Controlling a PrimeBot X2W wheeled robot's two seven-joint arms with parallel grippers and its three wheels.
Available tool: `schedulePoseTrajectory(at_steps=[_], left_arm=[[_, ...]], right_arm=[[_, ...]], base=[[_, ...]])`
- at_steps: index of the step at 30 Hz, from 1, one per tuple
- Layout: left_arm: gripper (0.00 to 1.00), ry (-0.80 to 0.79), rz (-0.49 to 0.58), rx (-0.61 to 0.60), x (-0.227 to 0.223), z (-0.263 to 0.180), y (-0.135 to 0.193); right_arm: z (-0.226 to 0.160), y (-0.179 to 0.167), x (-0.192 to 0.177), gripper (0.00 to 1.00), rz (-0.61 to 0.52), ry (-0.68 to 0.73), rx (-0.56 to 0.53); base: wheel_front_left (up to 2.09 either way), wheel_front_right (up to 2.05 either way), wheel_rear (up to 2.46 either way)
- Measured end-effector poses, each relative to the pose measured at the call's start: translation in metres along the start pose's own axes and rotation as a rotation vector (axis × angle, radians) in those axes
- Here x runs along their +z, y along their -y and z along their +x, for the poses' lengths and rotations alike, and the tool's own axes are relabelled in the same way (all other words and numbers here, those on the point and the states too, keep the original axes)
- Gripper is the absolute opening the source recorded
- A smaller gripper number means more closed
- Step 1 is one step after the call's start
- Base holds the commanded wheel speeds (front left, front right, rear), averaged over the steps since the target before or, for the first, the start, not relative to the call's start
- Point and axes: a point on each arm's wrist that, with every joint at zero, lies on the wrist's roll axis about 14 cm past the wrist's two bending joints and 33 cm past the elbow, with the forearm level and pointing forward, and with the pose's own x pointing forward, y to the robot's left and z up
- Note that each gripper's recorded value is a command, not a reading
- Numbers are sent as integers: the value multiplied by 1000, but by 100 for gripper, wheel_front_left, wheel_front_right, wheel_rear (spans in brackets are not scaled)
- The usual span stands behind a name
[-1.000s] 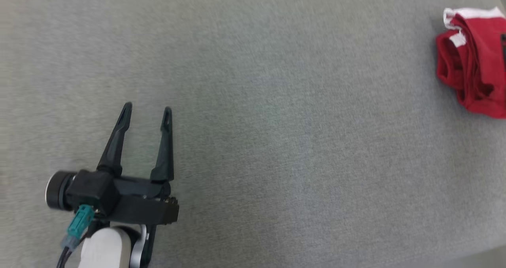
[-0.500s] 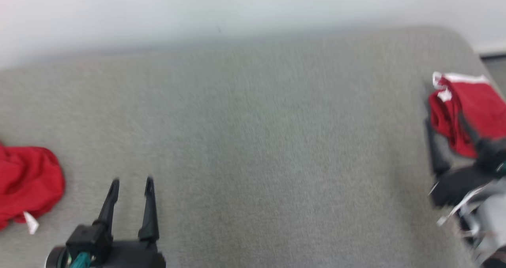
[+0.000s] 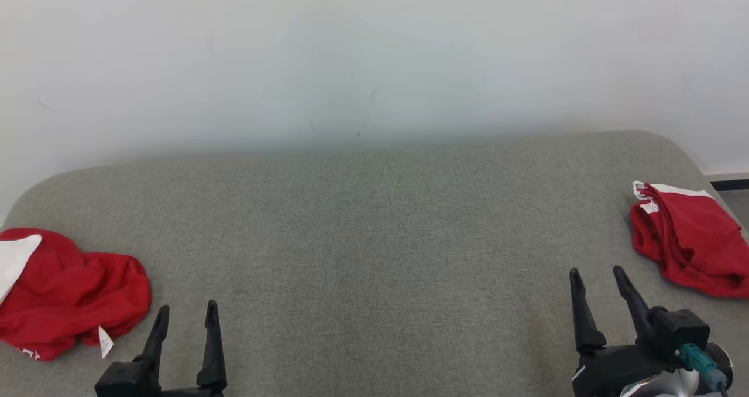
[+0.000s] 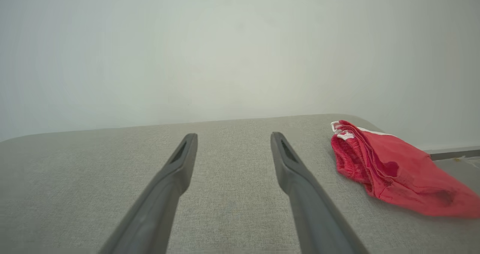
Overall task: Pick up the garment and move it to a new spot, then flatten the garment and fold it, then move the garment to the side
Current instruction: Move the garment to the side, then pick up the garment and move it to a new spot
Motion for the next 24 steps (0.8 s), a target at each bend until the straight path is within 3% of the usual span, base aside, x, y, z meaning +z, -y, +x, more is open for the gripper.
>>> schedulePoseTrajectory(at_steps=[24], left_arm=[[100, -24, -11, 12, -8, -3, -4]], right_arm=[[-1, -2, -6, 100, -30, -51, 8]], base=[[0, 0, 0]])
